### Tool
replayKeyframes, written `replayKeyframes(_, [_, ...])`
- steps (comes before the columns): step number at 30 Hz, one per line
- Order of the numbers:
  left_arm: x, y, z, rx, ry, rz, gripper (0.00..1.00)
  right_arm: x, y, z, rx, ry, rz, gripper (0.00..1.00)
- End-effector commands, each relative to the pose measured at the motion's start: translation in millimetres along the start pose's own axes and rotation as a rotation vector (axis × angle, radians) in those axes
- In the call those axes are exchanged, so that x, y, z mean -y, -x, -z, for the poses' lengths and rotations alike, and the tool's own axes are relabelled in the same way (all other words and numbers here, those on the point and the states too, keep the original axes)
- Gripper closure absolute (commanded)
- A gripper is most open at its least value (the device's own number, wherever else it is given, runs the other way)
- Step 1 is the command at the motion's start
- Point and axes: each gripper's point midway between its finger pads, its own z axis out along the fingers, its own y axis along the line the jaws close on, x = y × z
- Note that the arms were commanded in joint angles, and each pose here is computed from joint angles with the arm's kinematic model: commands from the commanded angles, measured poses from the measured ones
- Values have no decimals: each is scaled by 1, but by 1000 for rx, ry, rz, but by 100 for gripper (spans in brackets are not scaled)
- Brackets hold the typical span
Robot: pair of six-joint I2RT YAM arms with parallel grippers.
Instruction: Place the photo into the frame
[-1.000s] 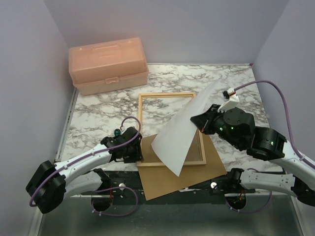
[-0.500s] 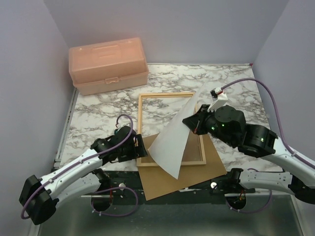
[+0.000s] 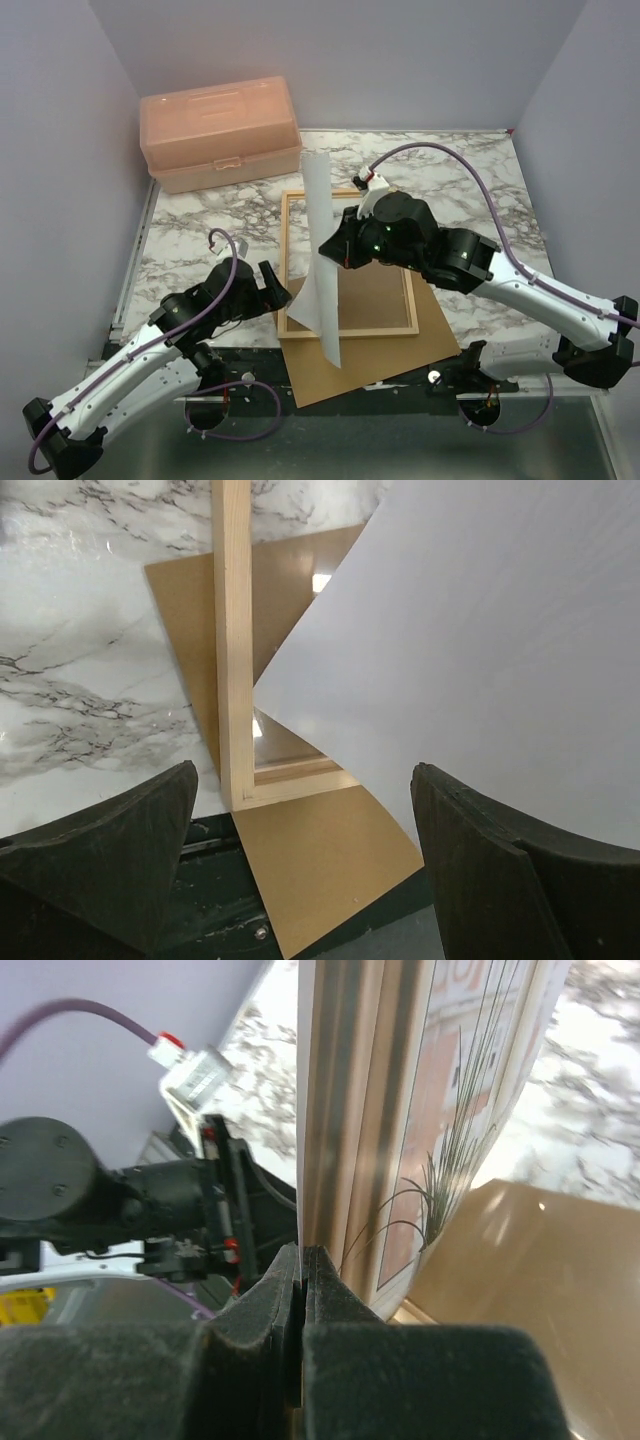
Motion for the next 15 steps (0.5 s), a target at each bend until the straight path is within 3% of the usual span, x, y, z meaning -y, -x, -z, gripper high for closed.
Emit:
replayKeyframes(1, [4, 20, 4, 98, -14, 11, 10, -52, 27, 0, 36, 201, 29, 100])
replayKeyframes(4, [16, 34, 7, 145, -48, -2, 1, -62, 23, -14, -13, 238, 42, 100])
replayKeyframes(9, [37, 60, 6, 172, -106, -16, 1, -54, 28, -43, -94, 315, -35, 100])
replayKeyframes(15, [40, 91, -15, 109, -126, 17, 1, -38, 52, -62, -155, 452, -157, 99])
